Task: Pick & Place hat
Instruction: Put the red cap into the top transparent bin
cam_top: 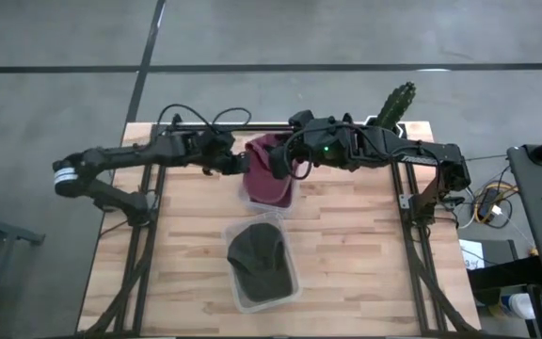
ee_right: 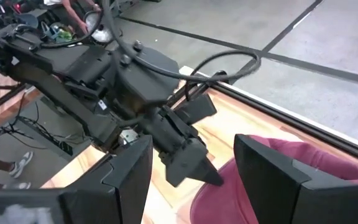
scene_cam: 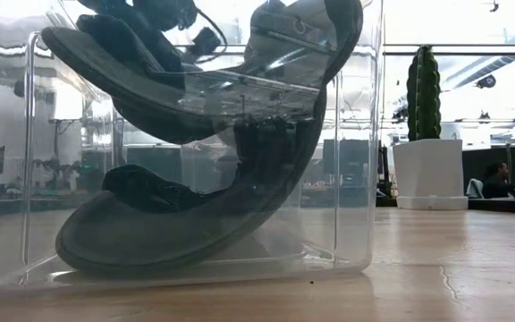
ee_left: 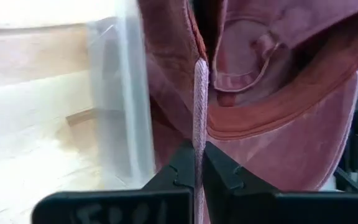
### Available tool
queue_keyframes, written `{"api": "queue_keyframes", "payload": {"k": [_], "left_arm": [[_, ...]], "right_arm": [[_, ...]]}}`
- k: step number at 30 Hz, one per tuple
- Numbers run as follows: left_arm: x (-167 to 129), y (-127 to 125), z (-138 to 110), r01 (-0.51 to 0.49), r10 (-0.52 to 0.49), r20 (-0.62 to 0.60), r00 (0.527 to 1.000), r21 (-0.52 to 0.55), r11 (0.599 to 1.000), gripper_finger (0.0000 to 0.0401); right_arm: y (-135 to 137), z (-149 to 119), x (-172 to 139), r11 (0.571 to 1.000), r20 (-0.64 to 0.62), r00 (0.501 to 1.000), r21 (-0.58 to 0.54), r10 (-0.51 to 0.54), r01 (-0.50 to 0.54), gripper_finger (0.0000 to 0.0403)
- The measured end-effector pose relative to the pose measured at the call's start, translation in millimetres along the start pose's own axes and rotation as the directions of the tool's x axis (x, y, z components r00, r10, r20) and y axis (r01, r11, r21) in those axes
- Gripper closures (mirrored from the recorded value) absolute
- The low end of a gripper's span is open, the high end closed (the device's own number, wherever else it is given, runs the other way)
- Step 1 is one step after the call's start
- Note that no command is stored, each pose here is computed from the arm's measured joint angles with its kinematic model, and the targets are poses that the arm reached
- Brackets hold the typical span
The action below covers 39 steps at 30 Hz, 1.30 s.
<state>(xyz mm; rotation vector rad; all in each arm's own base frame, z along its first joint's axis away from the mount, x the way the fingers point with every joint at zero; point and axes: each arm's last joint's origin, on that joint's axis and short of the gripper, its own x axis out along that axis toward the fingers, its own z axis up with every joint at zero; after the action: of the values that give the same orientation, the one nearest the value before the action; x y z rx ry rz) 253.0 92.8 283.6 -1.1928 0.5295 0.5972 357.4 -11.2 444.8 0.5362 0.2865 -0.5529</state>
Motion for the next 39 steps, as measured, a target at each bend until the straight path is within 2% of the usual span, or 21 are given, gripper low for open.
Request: {"api": "queue_keyframes", "payload": {"k": [5, 8, 10, 17, 22, 27, 31, 36, 39], "left_arm": [[11, 2, -1, -0.021, 0.021, -0.038, 0.999, -0.017, 1.000, 0.0365], [8, -4, -3, 0.026, -0.025, -0.023, 0.999, 0.022, 0.999, 0.0350], [1, -10, -2, 0.078, -0.078, 0.001, 0.997, 0.045, 0.996, 0.0340], [-26, -16, -2, 0.143, -0.146, 0.032, 0.989, 0.066, 0.988, 0.0304], [-41, -16, -6, 0.180, -0.179, -0.016, 0.984, 0.023, 0.983, 0.0301], [-63, -20, -6, 0.252, -0.254, 0.039, 0.966, 0.052, 0.966, 0.0300], [-79, -21, -6, 0.289, -0.295, 0.090, 0.951, 0.069, 0.955, 0.0300], [-93, -22, -7, 0.327, -0.336, 0.118, 0.934, 0.090, 0.941, 0.0300], [-99, -22, -8, 0.342, -0.353, 0.133, 0.926, 0.097, 0.935, 0.0300]], "right_arm": [[-1, -2, 0, 1.000, -0.016, 1.000, -0.016, -0.011, 0.011, 0.0184], [-2, -4, 0, 0.999, -0.032, 0.999, -0.024, -0.024, 0.023, 0.0184], [-3, -5, 0, 0.999, -0.039, 0.999, -0.029, -0.030, 0.029, 0.0184], [-3, -5, 0, 0.999, -0.041, 0.999, -0.033, -0.031, 0.029, 0.0184], [-4, -7, 1, 0.997, -0.059, 0.998, -0.069, -0.038, 0.034, 0.0184], [-7, -15, 7, 0.998, -0.122, 0.992, -0.068, -0.011, 0.003, 0.0189], [-15, -23, 16, 0.998, -0.175, 0.982, -0.036, -0.064, 0.059, 0.0238], [-29, -31, 28, 0.987, -0.251, 0.954, -0.040, -0.164, 0.159, 0.0369], [-36, -32, 35, 0.982, -0.256, 0.948, -0.023, -0.188, 0.189, 0.0386]]}}
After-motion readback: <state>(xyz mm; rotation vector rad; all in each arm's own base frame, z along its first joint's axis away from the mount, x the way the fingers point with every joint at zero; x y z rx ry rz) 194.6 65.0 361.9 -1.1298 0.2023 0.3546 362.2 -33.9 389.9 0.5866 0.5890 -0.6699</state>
